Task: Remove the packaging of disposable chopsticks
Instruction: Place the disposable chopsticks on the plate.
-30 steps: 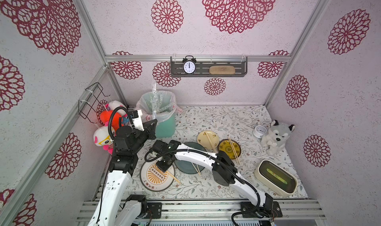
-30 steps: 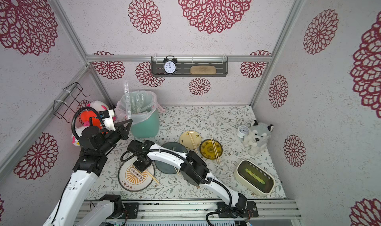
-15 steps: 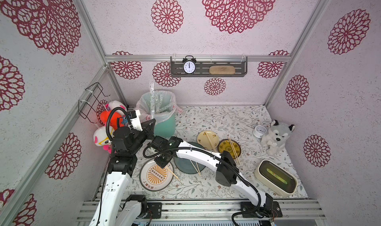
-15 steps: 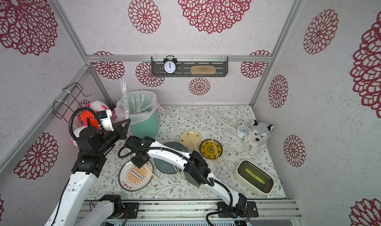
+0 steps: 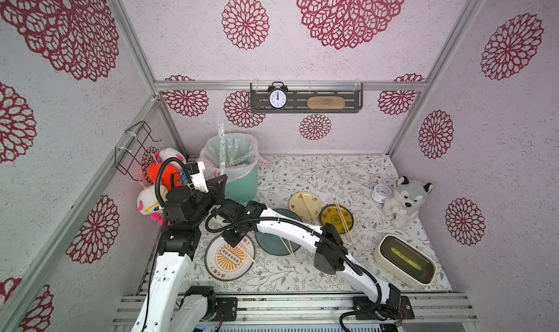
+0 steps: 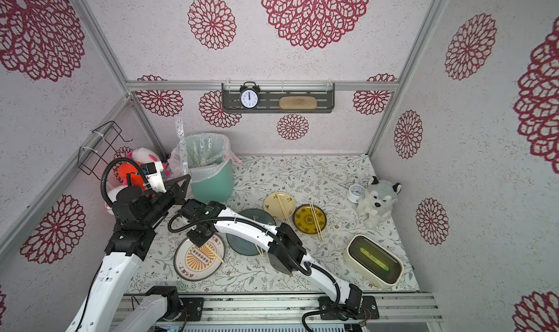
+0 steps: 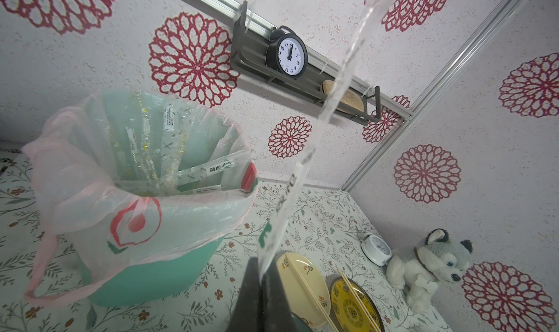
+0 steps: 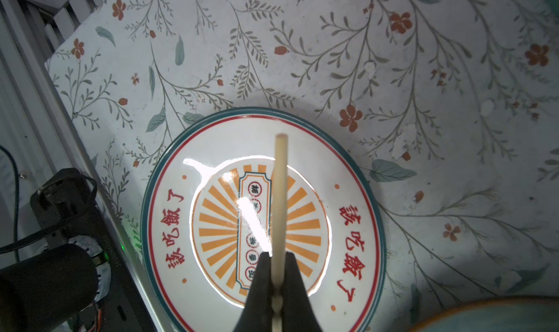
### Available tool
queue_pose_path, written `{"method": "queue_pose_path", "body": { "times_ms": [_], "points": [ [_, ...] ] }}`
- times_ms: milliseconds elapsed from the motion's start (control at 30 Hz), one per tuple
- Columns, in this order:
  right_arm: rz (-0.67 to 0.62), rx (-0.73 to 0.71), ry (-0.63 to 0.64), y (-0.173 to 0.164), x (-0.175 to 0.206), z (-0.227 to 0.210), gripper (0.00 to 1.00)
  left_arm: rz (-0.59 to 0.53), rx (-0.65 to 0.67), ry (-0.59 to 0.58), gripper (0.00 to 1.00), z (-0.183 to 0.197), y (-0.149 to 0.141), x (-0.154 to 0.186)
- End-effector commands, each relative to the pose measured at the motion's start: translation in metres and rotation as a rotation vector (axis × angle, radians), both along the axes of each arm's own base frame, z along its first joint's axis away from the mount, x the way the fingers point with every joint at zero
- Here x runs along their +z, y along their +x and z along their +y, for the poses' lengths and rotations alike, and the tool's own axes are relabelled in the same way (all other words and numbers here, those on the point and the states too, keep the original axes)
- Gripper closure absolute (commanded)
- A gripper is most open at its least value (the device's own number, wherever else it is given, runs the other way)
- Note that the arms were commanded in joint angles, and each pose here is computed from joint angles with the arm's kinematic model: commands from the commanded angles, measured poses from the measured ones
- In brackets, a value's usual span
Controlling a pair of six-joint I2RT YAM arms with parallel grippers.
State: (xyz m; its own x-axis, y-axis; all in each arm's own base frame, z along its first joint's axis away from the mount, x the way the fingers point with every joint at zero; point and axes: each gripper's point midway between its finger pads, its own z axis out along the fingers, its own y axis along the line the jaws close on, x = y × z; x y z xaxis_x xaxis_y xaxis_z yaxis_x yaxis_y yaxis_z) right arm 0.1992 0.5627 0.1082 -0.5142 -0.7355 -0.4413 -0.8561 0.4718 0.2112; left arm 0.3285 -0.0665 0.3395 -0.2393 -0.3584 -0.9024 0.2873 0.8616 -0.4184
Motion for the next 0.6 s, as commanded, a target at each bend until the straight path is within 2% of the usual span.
{"method": "queue_pose_path", "body": {
  "times_ms": [0,233,500,567],
  "points": [
    [0.010,0.019,0.015,-0.003,0.004,0.003,1.00,-0.015,0.001,-0.001,1.00,0.002,0.000,0.007],
    [-0.021,0.006,0.004,0.002,0.016,-0.004,1.00,-0.014,-0.001,-0.002,1.00,0.002,-0.002,0.005],
    [0.020,0.013,-0.010,0.001,-0.010,0.001,1.00,-0.008,-0.005,-0.003,1.00,0.002,0.000,0.003],
    [0.027,0.010,-0.003,0.001,-0.012,0.003,0.97,-0.003,-0.005,-0.001,1.00,0.002,0.001,0.002]
  ]
}}
